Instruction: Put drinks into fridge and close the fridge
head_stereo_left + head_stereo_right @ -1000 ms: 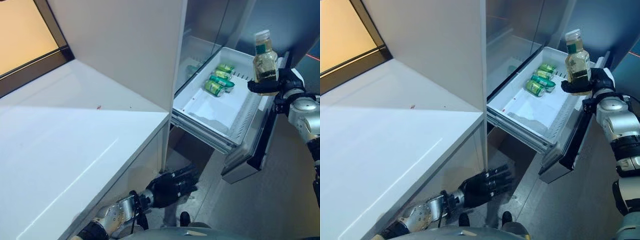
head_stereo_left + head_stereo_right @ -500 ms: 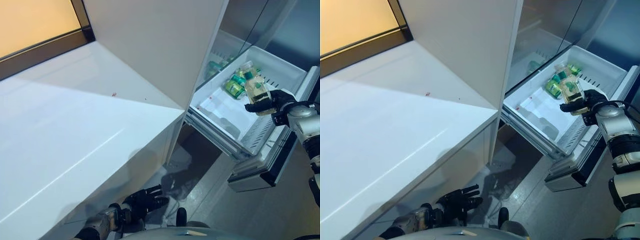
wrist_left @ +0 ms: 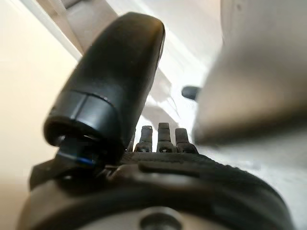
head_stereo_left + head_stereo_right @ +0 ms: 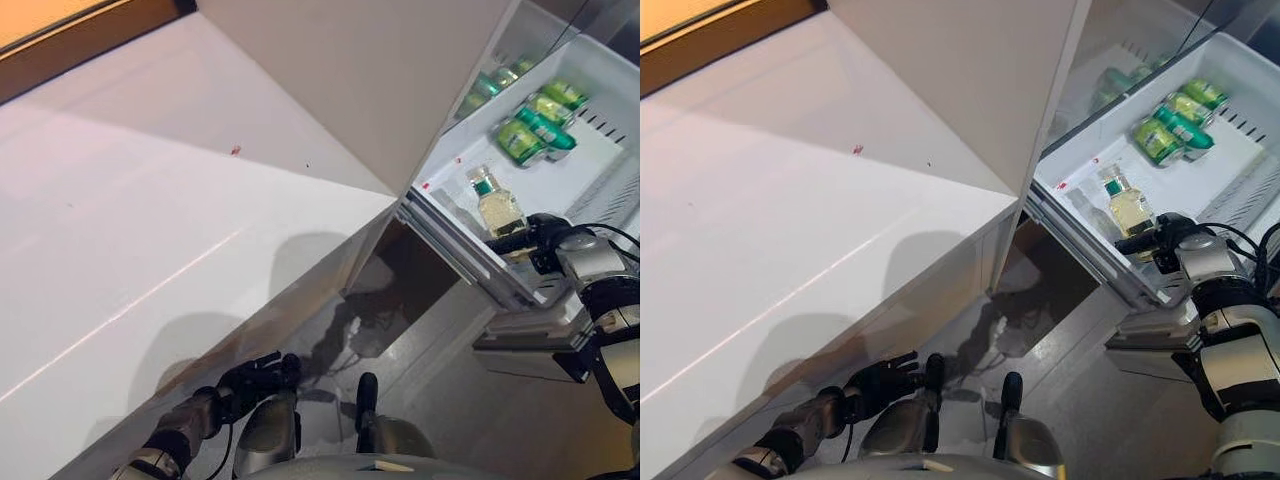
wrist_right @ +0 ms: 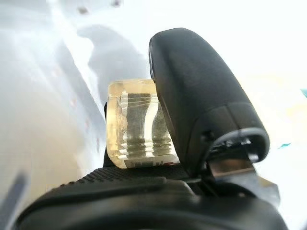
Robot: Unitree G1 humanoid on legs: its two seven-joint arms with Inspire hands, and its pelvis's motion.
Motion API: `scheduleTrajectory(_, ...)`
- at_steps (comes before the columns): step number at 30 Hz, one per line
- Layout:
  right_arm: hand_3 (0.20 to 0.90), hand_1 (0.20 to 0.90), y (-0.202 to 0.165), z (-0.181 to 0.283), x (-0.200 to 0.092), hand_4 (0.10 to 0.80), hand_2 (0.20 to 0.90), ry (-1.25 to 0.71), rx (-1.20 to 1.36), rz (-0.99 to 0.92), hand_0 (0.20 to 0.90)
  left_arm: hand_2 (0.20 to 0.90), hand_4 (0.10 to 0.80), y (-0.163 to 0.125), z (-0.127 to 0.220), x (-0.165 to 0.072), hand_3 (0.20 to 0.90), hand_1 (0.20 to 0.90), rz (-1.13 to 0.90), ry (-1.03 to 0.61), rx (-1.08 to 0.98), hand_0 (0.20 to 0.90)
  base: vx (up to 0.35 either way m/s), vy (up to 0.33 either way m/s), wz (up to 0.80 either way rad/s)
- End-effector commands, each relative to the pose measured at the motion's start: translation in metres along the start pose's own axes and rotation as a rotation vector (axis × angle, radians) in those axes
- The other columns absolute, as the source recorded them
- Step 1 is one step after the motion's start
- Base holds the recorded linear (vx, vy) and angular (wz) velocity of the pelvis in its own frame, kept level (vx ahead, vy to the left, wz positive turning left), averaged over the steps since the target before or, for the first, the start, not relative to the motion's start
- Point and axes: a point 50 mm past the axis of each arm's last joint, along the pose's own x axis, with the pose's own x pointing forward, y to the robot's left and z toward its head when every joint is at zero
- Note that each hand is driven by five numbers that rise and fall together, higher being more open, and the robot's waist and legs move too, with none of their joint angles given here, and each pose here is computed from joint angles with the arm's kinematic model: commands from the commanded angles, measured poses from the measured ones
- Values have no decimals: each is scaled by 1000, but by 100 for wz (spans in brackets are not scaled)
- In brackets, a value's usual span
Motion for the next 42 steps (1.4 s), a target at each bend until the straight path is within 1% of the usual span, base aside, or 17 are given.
scheduleTrajectory(1,200,300,-60,53,-25,100,300,-160,-79,-186,300,900,800,-4,-1,0,900,900,-40,-8,29,900,-37,15,3)
scheduleTrajectory(5,200,300,-57,49,-22,100,300,-126,-118,-175,300,900,800,-8,7,2,900,900,-56,-33,62,900,-15,2,5)
scheduleTrajectory(7,280,368,-53,47,-20,180,368,-114,-125,-163,368,900,800,-10,11,3,900,900,-66,-44,70,900,-10,-8,20)
scheduleTrajectory(8,485,545,-52,47,-20,385,545,-109,-125,-157,545,900,800,-11,13,3,900,900,-71,-52,66,900,-9,-5,12)
scheduleTrajectory(9,532,585,-51,47,-19,432,585,-108,-125,-157,585,900,800,-11,14,3,900,900,-72,-54,65,900,-16,-2,9)
scheduleTrajectory(10,900,900,-50,45,-19,800,900,-101,-132,-154,900,900,800,-13,17,4,900,900,-74,-65,67,900,-12,1,8)
scheduleTrajectory(13,900,900,-46,46,-17,800,900,-114,-134,-160,900,900,800,-13,24,4,900,900,-37,-106,94,900,-14,-3,7)
scheduleTrajectory(18,900,900,-43,58,-20,800,900,-184,-97,-157,900,900,800,-8,27,2,900,900,9,-104,108,900,0,0,0)
scheduleTrajectory(22,900,900,-40,69,-25,800,900,-297,34,-142,900,900,800,-2,21,0,900,900,36,-97,83,900,35,42,0)
scheduleTrajectory(29,900,900,-40,83,-38,800,900,-469,155,-125,900,900,800,0,8,-1,900,900,49,-69,73,900,47,68,0)
scheduleTrajectory(34,900,900,-50,88,-52,800,900,-582,225,-144,900,900,800,-2,-3,-1,900,900,45,-40,81,900,50,94,-5)
scheduleTrajectory(39,900,900,-77,93,-76,800,900,-768,413,-317,900,900,800,-5,-20,0,900,900,31,1,79,900,49,139,-9)
scheduleTrajectory(41,900,900,-82,90,-81,800,900,-797,438,-367,900,900,800,-6,-25,0,900,900,32,15,75,900,49,151,-10)
scheduleTrajectory(42,900,900,-88,87,-88,800,900,-835,482,-440,900,900,800,-6,-30,-1,900,900,31,25,70,900,52,163,-5)
